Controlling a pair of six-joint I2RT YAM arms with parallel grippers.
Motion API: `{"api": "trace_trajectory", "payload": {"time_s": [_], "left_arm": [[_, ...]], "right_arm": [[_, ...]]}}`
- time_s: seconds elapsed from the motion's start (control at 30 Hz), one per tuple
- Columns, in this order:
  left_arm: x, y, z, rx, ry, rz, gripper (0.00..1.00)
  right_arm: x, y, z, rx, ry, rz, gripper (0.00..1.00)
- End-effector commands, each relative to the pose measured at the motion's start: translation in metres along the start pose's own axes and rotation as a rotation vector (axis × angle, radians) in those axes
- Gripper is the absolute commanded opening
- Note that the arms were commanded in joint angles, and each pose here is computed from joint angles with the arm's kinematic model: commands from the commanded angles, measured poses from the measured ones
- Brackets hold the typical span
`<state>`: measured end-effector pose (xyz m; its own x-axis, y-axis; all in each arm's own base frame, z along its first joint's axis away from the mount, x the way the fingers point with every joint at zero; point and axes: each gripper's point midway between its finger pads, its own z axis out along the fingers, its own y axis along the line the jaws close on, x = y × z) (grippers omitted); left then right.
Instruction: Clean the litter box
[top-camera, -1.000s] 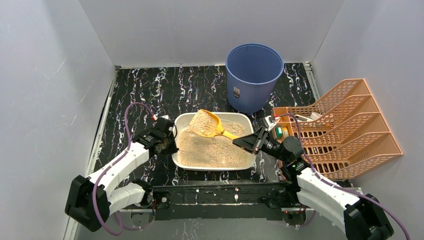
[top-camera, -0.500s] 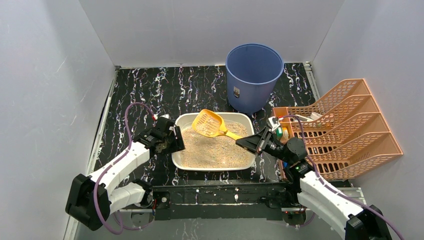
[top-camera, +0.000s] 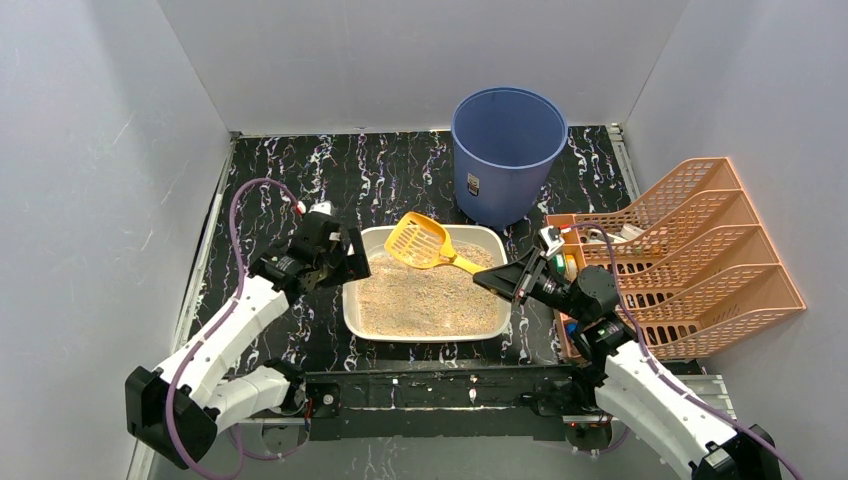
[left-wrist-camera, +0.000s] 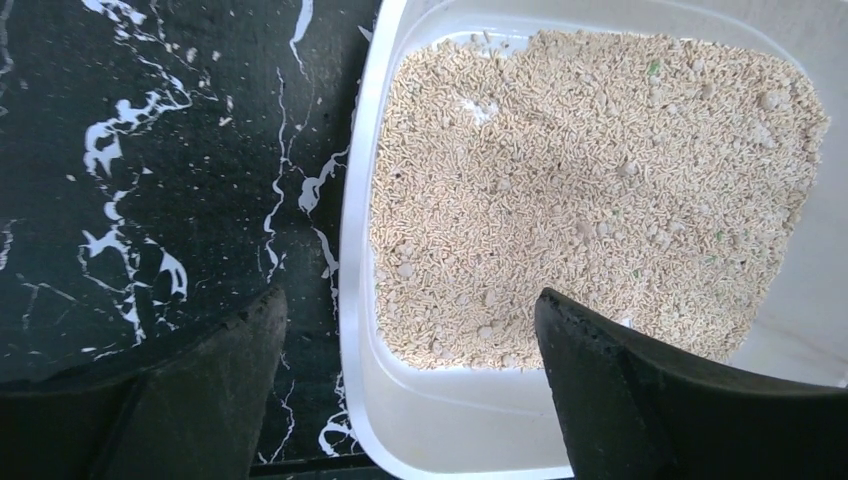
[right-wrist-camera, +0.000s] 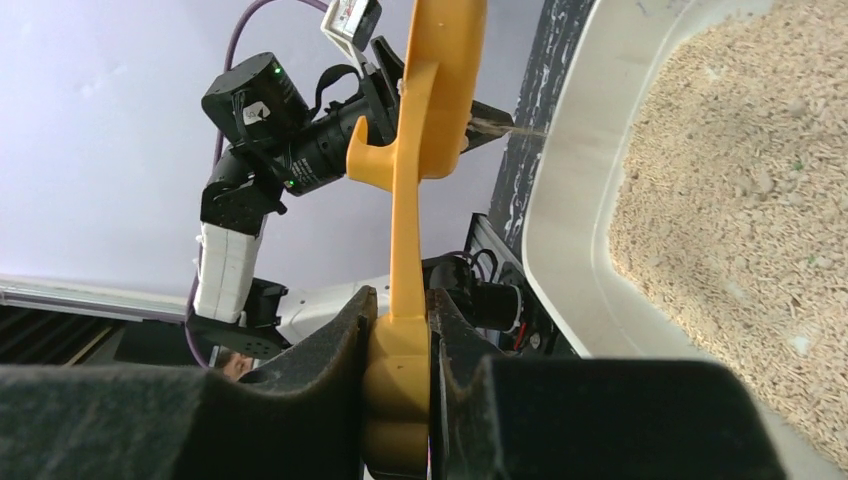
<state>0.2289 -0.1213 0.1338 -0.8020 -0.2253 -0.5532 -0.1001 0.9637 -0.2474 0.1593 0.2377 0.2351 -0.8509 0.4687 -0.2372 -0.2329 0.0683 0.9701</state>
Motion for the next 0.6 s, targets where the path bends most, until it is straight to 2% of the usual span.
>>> {"api": "trace_trajectory", "payload": {"time_s": [0.0, 0.1, 0.2, 0.57], "left_arm": [[-0.019, 0.009, -0.026, -0.052, -0.05, 0.038, 0.97], [-0.028, 0.009, -0.036, -0.061, -0.072, 0.049, 0.98], [-0.035, 0.01, -0.045, -0.069, -0.089, 0.059, 0.98], [-0.056, 0.014, -0.072, -0.088, -0.161, 0.102, 0.98]], "right_arm": [[-0.01, 0.037, 0.0, -0.079, -0.026, -0.083, 0.01], [-0.017, 0.041, 0.001, -0.029, -0.044, -0.121, 0.01], [-0.014, 0.052, 0.0, -0.08, -0.033, -0.118, 0.01], [-0.035, 0.083, -0.002, -0.054, -0.12, -0.215, 0.01]]}}
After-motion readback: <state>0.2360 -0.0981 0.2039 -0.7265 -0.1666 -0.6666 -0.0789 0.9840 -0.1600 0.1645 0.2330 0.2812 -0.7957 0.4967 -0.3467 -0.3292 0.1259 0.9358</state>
